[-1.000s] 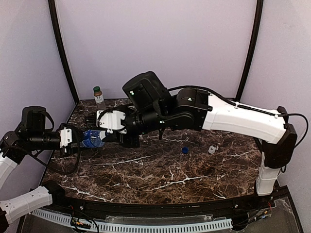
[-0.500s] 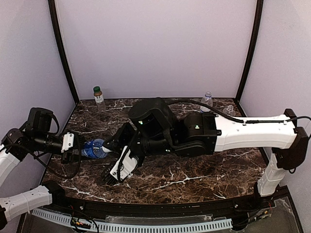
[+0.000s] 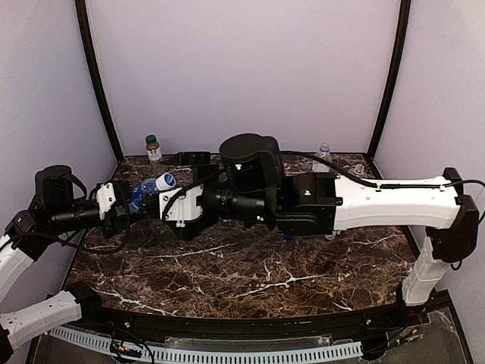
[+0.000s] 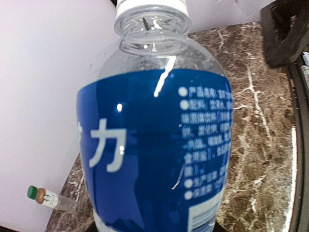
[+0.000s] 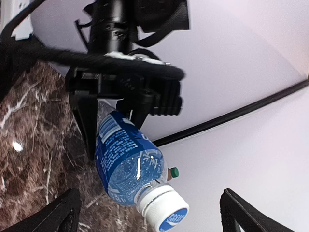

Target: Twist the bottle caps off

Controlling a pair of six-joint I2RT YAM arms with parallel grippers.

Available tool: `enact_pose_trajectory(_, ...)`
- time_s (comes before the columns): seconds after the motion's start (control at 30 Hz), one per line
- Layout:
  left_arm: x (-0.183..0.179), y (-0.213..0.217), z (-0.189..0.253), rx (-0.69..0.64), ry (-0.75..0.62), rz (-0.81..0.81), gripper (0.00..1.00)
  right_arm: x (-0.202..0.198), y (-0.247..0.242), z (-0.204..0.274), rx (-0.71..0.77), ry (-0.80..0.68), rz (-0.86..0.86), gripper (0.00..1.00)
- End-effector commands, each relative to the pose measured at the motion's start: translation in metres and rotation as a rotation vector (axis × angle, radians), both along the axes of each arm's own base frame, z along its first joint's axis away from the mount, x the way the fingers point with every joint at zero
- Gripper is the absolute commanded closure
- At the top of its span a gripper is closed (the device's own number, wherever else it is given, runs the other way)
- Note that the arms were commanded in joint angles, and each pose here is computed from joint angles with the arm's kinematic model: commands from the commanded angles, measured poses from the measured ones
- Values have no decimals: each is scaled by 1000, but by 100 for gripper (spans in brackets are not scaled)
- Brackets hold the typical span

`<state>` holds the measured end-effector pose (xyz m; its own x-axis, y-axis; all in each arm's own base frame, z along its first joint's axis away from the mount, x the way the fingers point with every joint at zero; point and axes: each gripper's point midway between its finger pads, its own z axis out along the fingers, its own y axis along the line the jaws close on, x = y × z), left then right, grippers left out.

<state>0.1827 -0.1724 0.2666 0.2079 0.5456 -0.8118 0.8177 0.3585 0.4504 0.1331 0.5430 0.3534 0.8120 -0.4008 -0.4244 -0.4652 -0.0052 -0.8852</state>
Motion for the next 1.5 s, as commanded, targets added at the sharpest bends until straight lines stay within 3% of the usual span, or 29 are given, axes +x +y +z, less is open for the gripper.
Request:
enact_pose_trajectory(0.0, 37, 15, 20, 7, -195, 164, 76, 21, -21, 59, 308, 457, -41, 1)
enact_pose_trajectory(0.13, 63, 33, 39, 99, -409, 288, 78, 42, -22, 68, 401, 969, -11, 4)
enact_pose_trajectory(0.23, 84, 51, 63, 156, -578, 427, 81, 74, -13, 56, 435, 1380, -122, 10)
enact_pose_trajectory(0.33, 87, 51, 70, 245, -692, 425, 80, 90, 1, 44, 461, 1528, -193, 3)
enact_pose_trajectory(0.43, 88, 47, 70, 295, -751, 411, 79, 97, 10, 45, 506, 1610, -188, 5)
enact_pose_trajectory(0.57, 88, 44, 70, 317, -776, 396, 79, 105, 17, 49, 521, 1681, -151, 17)
enact_pose_trajectory(0.9, 88, 41, 63, 318, -757, 387, 79, 102, 18, 35, 506, 1724, -144, 59)
enact_pose_trajectory(1.17, 87, 40, 60, 323, -748, 379, 79, 102, 7, 35, 523, 1690, -173, 56)
enact_pose_trajectory(1.37, 87, 40, 58, 329, -744, 375, 79, 100, -1, 41, 530, 1650, -166, 45)
enact_pose_trajectory(1.47, 86, 40, 57, 327, -741, 373, 79, 99, -1, 43, 529, 1645, -157, 47)
